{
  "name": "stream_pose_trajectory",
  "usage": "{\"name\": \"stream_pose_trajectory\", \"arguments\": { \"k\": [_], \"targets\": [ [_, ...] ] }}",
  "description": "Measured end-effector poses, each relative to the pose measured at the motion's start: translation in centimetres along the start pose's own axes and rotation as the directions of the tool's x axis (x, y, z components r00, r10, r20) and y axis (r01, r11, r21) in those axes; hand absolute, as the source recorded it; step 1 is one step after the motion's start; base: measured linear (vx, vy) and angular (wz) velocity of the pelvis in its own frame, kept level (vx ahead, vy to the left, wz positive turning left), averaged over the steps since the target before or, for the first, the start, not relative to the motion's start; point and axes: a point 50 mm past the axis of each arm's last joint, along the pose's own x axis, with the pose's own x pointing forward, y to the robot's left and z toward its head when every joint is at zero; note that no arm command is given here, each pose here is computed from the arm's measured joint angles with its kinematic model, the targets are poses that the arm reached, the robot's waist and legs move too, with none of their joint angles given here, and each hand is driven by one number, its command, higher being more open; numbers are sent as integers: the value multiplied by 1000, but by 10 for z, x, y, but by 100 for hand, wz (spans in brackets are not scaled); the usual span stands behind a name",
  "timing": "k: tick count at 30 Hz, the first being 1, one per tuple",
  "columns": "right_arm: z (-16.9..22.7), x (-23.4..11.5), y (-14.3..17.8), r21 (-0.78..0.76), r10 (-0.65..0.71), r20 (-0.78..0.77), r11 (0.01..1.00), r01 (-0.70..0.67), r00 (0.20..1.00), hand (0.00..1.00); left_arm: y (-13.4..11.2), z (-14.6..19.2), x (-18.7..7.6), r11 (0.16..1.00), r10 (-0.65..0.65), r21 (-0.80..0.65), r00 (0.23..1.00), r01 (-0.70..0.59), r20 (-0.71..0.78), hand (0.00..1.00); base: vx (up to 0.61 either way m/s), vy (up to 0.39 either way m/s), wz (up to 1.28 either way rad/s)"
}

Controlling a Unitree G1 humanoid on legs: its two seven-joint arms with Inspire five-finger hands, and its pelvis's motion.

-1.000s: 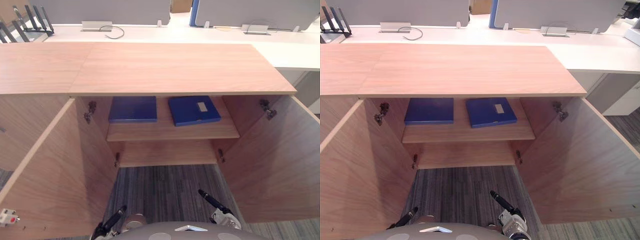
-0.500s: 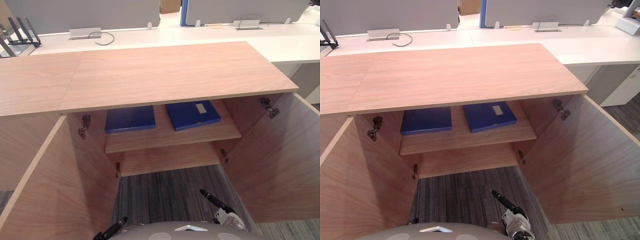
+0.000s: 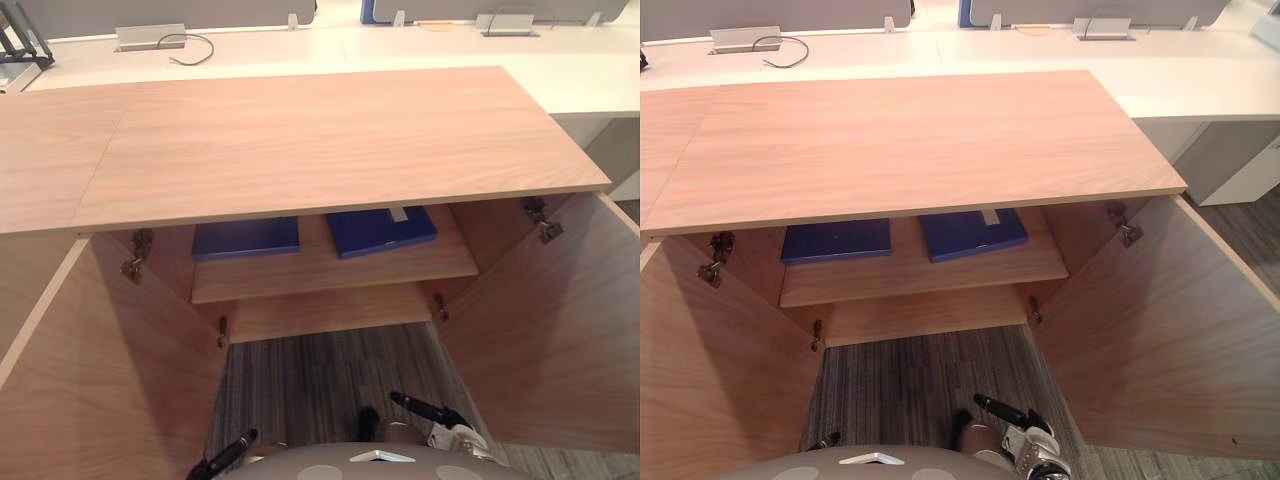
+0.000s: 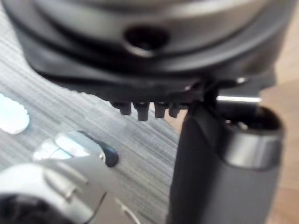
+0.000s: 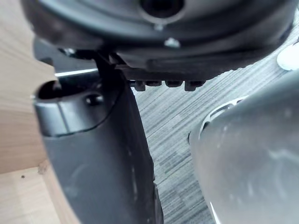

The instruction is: Walk over to the cabinet, pick up the folder, carry it to the office cabinet, place the folder inside the office cabinet, then close the office cabinet door

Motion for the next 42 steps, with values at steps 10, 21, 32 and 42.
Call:
{"name": "stream_pose_trajectory", "arguments": {
  "k": [10, 21, 32, 42],
  "targets": [
    [3, -3, 19, -223, 41, 51, 974, -29, 998, 100, -12, 17, 0, 984, -38, 177, 996, 24, 77, 100, 74, 2, -5],
    [107, -42, 60, -457, 179, 565, 881, 125, 806, 100, -15, 31, 1, 943, -73, 331, 989, 26, 131, 100, -51, 88, -6],
    [207, -73, 75, -637, 332, 752, 586, 500, 569, 100, -22, 32, 0, 863, -135, 503, 981, 49, 136, 100, -20, 43, -9],
    [274, -95, 99, -631, 375, 775, 448, 633, 508, 100, -45, 47, -3, 843, -221, 531, 955, 84, 200, 100, -7, 32, 7]
  ]
}}
